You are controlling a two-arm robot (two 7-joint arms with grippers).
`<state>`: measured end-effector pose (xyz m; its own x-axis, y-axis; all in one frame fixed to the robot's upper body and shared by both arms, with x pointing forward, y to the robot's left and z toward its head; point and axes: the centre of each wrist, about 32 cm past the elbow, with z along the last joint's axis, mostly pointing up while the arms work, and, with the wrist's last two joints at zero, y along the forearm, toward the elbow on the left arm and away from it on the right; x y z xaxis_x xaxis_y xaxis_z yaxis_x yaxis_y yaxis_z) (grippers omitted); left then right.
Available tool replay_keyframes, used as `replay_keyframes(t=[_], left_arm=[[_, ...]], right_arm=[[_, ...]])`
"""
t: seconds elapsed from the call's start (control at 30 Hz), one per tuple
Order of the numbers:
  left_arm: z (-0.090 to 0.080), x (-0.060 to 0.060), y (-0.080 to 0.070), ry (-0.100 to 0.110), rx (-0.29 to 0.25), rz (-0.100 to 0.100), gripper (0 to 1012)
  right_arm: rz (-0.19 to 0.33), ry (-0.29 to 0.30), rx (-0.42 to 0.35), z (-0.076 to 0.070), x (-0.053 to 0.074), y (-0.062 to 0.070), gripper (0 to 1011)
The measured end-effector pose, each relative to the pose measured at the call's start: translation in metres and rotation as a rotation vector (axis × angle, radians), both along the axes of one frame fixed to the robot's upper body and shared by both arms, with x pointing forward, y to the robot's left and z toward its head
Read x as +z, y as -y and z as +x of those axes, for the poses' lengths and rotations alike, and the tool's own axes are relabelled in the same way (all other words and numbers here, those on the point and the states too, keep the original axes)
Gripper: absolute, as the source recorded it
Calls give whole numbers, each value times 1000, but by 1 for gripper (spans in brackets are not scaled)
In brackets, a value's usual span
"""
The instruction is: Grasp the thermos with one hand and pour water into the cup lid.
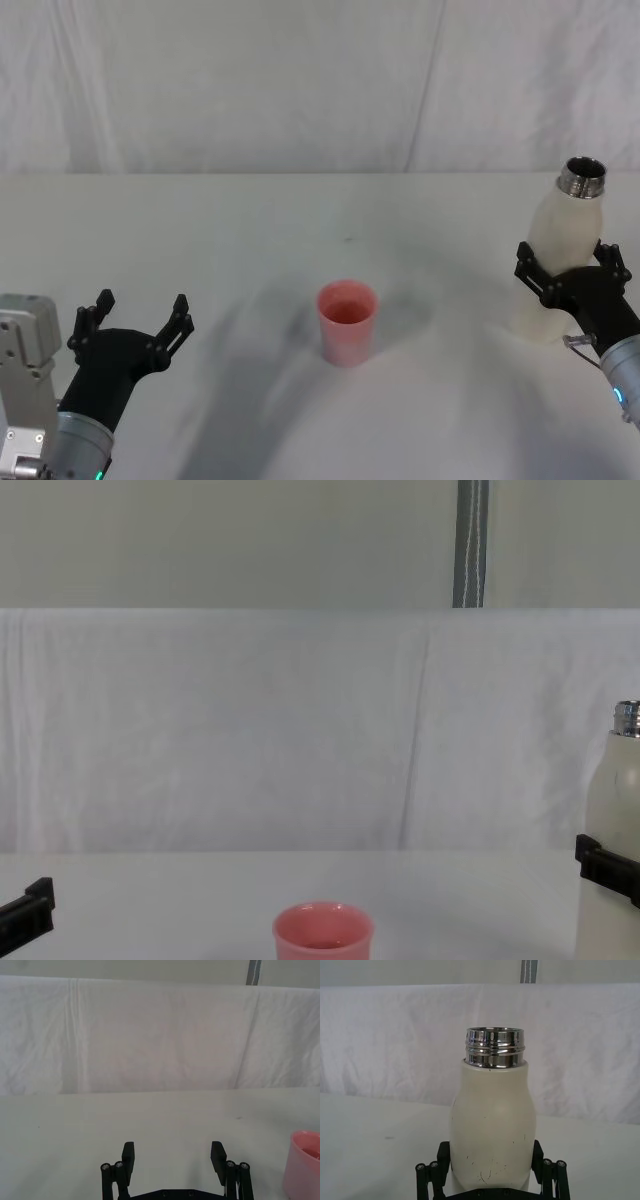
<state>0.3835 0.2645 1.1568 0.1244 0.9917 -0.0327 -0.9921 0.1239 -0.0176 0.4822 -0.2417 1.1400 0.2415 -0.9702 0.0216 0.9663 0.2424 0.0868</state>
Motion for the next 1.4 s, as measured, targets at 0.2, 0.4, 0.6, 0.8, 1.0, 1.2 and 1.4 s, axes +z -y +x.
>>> replay_keyframes(t=[0.2, 0.4, 0.6, 0.8, 1.0, 1.2, 1.4], left_arm=[[0, 0, 0, 0, 0, 0, 1001], [0, 0, 0, 0, 0, 0, 1001], [0, 0, 0, 0, 0, 0, 1001], [0, 0, 0, 0, 0, 0, 1001], [0, 0, 0, 0, 0, 0, 1001], [0, 0, 0, 0, 0, 0, 1001], [0, 0, 0, 0, 0, 0, 1001]], right_arm=[[-1, 0, 0, 0, 0, 0, 1001], [-1, 0, 0, 0, 0, 0, 1001], [5, 0, -8, -1, 1, 1, 1001], [8, -3, -11, -3, 1, 1, 1001], [11, -6, -7, -5, 1, 2, 1001], [10, -8, 7, -7, 2, 3, 1001], [4, -8, 16, -10, 3, 4, 1001]])
